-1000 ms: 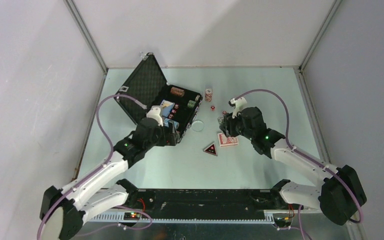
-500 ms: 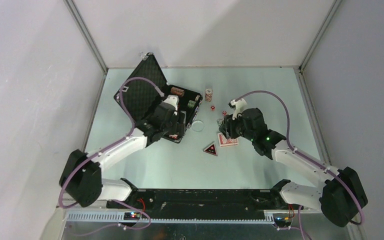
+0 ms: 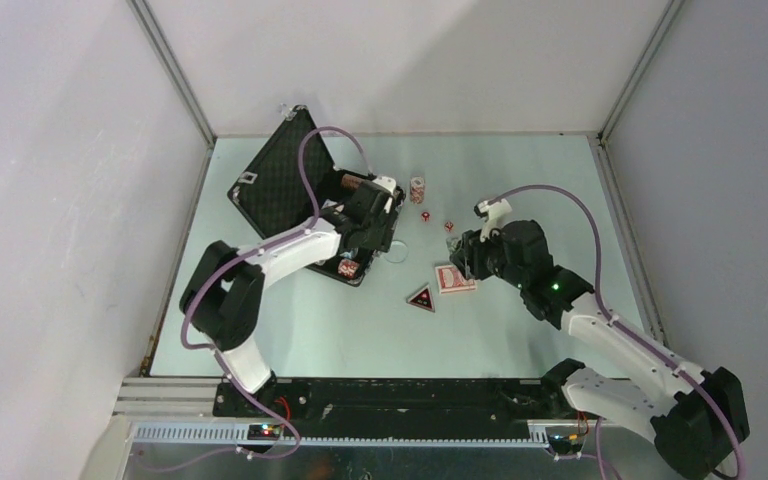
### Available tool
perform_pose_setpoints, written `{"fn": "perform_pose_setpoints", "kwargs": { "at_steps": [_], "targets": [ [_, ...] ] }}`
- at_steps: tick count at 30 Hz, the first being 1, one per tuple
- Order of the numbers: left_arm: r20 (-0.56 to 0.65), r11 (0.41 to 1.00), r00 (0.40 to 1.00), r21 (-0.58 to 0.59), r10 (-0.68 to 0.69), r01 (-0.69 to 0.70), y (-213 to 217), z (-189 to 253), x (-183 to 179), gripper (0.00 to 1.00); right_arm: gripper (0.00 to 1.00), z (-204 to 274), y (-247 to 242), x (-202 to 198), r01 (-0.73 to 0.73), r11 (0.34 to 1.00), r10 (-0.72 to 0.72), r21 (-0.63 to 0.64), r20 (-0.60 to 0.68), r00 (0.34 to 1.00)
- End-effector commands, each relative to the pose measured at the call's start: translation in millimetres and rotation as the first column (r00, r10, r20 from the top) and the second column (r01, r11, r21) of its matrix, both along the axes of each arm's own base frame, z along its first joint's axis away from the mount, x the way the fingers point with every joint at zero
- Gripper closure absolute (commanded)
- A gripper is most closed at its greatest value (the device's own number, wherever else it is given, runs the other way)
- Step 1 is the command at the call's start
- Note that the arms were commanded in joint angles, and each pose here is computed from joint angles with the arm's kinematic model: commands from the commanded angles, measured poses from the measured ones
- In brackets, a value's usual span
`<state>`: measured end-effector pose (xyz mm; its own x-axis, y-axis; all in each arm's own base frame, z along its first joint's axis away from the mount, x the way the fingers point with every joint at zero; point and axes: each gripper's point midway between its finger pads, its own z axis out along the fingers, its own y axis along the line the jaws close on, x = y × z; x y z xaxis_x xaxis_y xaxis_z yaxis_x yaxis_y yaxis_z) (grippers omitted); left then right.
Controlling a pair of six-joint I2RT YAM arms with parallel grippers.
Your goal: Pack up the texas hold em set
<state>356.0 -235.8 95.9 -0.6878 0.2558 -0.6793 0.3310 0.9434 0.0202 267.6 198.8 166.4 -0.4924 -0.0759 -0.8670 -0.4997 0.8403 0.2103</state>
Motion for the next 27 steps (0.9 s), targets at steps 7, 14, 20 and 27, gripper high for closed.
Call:
{"fn": "perform_pose_setpoints", "kwargs": {
  "at_steps": [7, 14, 20, 27],
  "targets": [
    [-0.075, 1.000, 0.997, -0.022, 0.007, -0.008, 5.1, -31.5, 16.0, 0.36, 1.00, 28.3, -17.0, -16.8, 0.038, 0.997, -0.043, 0.068, 0.073, 0.996],
    [-0.166, 1.000, 0.986, -0.006, -0.027, 0.026, 1.0, -54.7, 8.8, 0.56, 1.00, 34.6, -21.4, -19.3, 0.040, 0.997, -0.047, 0.072, 0.100, 0.994],
    [-0.218, 1.000, 0.976, -0.007, 0.001, -0.003, 10.1, -67.7, -10.8, 0.73, 1.00, 31.9, -18.8, -19.2, 0.040, 0.996, -0.047, 0.082, 0.080, 0.996],
    [-0.211, 0.992, 0.973, -0.061, 0.094, -0.109, 31.0, -66.4, -43.4, 1.00, 1.00, 26.4, -13.5, -22.1, 0.016, 0.996, -0.021, 0.090, 0.061, 0.998]
  ]
}}
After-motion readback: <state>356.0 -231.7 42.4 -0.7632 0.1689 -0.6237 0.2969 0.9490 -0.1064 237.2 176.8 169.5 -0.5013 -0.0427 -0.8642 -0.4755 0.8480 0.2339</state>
